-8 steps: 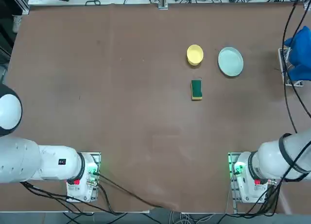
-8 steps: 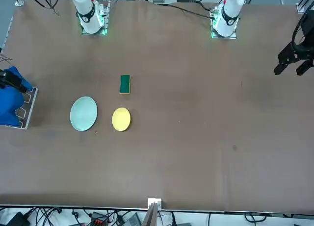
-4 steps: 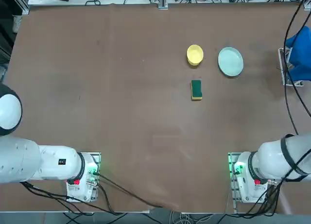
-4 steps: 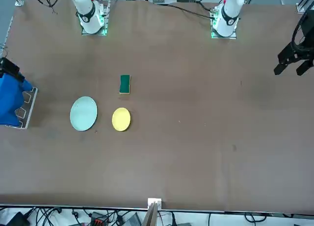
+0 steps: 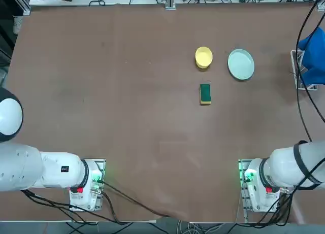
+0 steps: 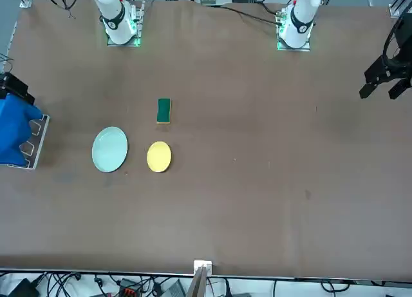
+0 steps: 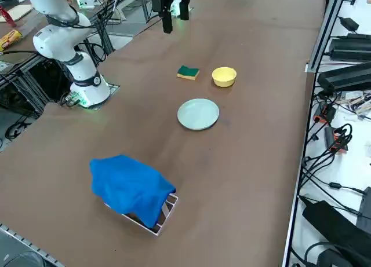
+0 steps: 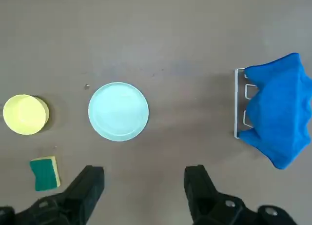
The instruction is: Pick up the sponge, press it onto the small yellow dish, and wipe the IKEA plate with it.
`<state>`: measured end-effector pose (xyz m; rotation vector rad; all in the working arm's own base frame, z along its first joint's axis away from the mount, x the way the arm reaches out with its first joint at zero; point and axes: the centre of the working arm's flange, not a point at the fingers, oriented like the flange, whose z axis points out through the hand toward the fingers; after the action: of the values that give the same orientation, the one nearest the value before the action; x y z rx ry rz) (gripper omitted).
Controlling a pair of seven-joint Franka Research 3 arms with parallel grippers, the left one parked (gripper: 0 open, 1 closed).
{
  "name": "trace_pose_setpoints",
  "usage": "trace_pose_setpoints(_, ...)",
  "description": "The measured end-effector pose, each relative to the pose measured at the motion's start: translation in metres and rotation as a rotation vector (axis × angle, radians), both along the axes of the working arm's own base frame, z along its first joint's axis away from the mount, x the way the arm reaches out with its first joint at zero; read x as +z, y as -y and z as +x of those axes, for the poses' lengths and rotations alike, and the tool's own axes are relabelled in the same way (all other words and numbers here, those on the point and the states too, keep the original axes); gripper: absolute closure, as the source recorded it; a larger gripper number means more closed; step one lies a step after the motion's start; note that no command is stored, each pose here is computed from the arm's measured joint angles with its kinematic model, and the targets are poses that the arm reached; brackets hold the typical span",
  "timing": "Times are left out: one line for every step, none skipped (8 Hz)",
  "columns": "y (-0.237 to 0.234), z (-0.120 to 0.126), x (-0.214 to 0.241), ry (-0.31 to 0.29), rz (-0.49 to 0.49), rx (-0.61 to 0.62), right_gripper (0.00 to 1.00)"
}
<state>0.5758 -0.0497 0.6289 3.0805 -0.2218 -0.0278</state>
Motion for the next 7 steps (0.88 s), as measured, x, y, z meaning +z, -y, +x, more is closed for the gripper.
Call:
trace_pose_setpoints(-0.0026, 0.0002, -0.0006, 0.001, 0.023, -0.013, 0.0)
trace_pose_setpoints(-0.0051, 0.0004, -0.001, 0.002, 0.044, -0.031, 0.0)
trace_pose_setpoints(-0.0062, 0.0004, -0.0012, 0.002, 0.054, -0.042, 0.0)
trace_pose_setpoints(-0.0065, 0.0004, -0.002, 0.0, 0.056, -0.044, 0.0)
trace_pose_setpoints(-0.007, 0.0007, -0.0033, -0.003, 0.057, -0.042, 0.0)
trace_pose_setpoints(-0.0087, 0.0014, -0.0056, -0.008, 0.058, -0.039, 0.0)
trace_pose_setpoints(-0.0105, 0.0024, -0.008, -0.012, 0.058, -0.036, 0.0)
